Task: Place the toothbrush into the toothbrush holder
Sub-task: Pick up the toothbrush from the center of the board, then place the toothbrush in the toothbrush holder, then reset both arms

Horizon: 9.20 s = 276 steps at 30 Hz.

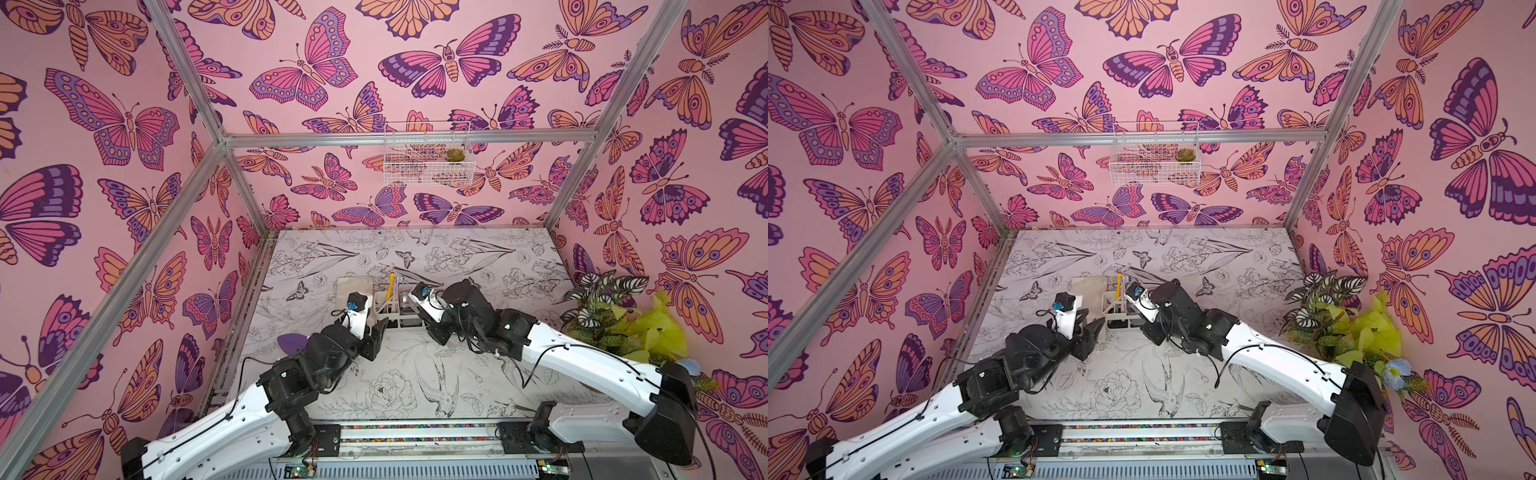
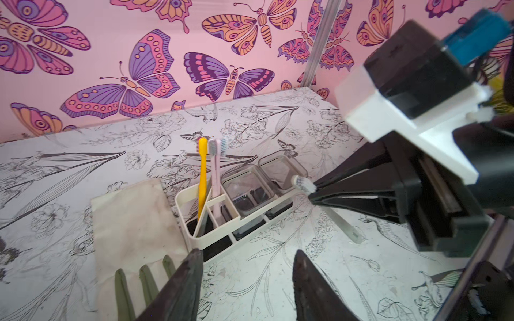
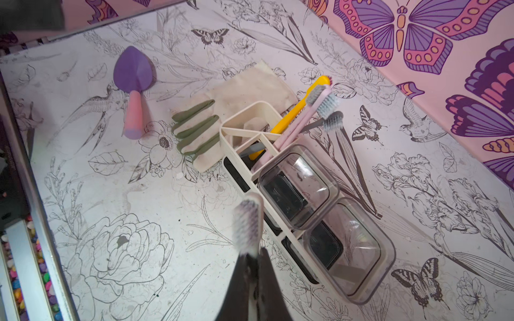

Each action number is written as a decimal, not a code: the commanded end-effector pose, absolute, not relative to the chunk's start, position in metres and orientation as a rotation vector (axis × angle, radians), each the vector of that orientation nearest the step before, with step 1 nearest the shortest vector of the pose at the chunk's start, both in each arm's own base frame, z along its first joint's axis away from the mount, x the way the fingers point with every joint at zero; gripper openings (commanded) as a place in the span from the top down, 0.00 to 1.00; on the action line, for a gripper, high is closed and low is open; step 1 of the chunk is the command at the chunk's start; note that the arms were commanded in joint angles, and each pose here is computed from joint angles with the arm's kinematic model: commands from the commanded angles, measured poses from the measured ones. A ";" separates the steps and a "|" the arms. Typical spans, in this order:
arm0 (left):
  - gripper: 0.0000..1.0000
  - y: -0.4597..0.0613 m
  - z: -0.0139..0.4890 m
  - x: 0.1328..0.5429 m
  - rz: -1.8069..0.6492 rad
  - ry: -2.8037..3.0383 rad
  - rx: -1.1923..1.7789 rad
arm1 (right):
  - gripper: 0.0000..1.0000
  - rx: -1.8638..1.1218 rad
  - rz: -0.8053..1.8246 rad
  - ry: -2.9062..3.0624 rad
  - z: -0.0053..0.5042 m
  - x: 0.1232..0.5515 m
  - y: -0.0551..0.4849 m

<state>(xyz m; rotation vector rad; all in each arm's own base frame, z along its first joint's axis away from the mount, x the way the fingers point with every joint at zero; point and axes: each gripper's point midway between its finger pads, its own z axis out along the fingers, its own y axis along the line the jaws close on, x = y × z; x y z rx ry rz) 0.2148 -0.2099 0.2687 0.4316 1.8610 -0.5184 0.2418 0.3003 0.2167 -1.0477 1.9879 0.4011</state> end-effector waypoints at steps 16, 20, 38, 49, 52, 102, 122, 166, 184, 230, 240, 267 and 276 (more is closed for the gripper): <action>0.45 -0.246 0.295 0.218 -0.766 1.892 0.511 | 1.00 -0.951 0.487 1.922 0.243 0.237 0.295; 0.45 -0.248 0.289 0.222 -0.767 1.929 0.505 | 1.00 -0.952 0.482 1.894 0.251 0.236 0.293; 0.45 -0.169 0.269 0.245 -0.371 1.966 0.241 | 1.00 -0.914 0.492 1.737 0.287 0.291 0.342; 0.45 -0.141 0.268 0.243 -0.290 1.934 0.141 | 1.00 -0.950 0.615 1.649 0.282 0.320 0.404; 0.45 -0.138 0.270 0.242 -0.289 1.924 0.130 | 1.00 -0.940 0.647 1.623 0.283 0.325 0.413; 0.45 -0.149 0.263 0.251 -0.296 1.972 0.166 | 1.00 -0.844 0.831 1.427 0.236 0.326 0.408; 0.45 -0.160 0.261 0.256 -0.320 1.988 0.178 | 1.00 -0.796 0.892 1.448 0.194 0.328 0.387; 0.45 -0.171 0.246 0.259 -0.348 1.985 0.222 | 1.00 -0.801 0.856 1.551 0.150 0.347 0.390; 0.44 -0.176 0.246 0.257 -0.378 1.978 0.238 | 0.71 -0.804 0.837 1.576 0.153 0.340 0.381; 0.00 -0.031 0.206 0.289 0.378 1.731 -0.092 | 0.19 0.122 -0.304 1.696 0.200 0.315 0.008; 0.00 -0.002 0.150 0.330 0.496 1.863 -0.099 | 0.20 0.165 -0.297 1.912 0.113 0.387 -0.016; 0.01 0.032 0.091 0.389 0.178 1.899 -0.151 | 0.10 0.145 -0.137 1.930 0.095 0.391 -0.017; 0.00 0.030 0.091 0.388 0.182 1.916 -0.152 | 0.01 0.086 -0.039 1.956 0.093 0.395 -0.008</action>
